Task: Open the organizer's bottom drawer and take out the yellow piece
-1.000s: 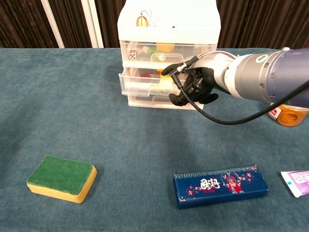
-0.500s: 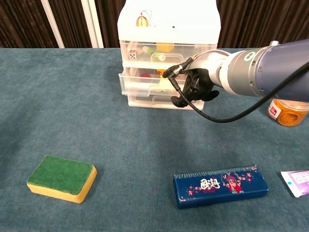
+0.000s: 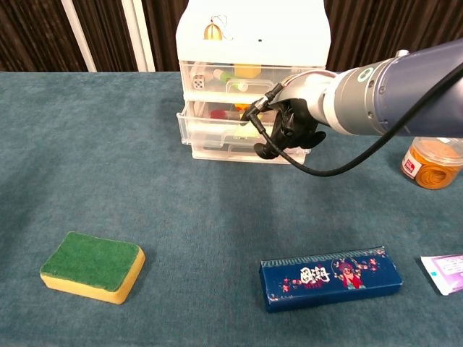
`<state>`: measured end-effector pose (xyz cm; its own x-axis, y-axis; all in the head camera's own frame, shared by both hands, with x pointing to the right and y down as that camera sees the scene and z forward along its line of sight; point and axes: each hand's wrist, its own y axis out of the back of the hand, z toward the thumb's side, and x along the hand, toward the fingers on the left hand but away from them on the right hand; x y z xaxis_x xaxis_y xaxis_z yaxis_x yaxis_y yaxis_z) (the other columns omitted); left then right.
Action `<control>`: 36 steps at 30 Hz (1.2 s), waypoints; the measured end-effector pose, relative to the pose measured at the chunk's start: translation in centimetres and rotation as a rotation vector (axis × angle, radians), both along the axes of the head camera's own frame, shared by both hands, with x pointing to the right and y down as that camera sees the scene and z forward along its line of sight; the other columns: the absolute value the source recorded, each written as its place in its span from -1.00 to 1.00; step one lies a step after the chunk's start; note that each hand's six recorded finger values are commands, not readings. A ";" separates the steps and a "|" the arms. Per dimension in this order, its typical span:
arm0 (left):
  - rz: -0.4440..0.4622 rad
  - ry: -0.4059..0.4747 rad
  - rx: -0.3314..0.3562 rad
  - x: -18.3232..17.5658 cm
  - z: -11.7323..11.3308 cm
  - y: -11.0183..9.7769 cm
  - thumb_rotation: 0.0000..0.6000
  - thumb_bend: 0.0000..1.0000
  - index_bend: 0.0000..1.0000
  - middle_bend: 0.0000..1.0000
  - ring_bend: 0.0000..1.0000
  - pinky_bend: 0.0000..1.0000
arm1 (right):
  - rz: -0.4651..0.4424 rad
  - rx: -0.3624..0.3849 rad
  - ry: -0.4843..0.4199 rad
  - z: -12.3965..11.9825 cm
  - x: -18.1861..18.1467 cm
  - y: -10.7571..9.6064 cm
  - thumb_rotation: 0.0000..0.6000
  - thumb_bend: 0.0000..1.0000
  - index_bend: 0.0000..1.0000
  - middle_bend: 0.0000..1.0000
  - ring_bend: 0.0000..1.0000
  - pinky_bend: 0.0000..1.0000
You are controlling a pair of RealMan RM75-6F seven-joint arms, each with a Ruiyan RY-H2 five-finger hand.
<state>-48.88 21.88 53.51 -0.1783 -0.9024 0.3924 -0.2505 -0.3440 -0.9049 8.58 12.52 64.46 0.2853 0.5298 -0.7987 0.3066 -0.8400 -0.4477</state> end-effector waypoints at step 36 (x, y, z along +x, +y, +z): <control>-0.001 -0.006 0.010 -0.1 -0.2 -0.1 1.00 -0.19 -0.98 -1.00 -1.00 -1.00 | -0.071 -0.027 0.001 -0.4 -2.0 0.3 1.00 0.19 -0.64 1.00 1.00 1.00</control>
<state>-49.01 21.77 53.35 -0.1820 -0.9061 0.3820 -0.2451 -0.3345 -0.9100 6.58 12.85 64.01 0.3204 0.4868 -0.8126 0.2457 -0.8712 -0.4250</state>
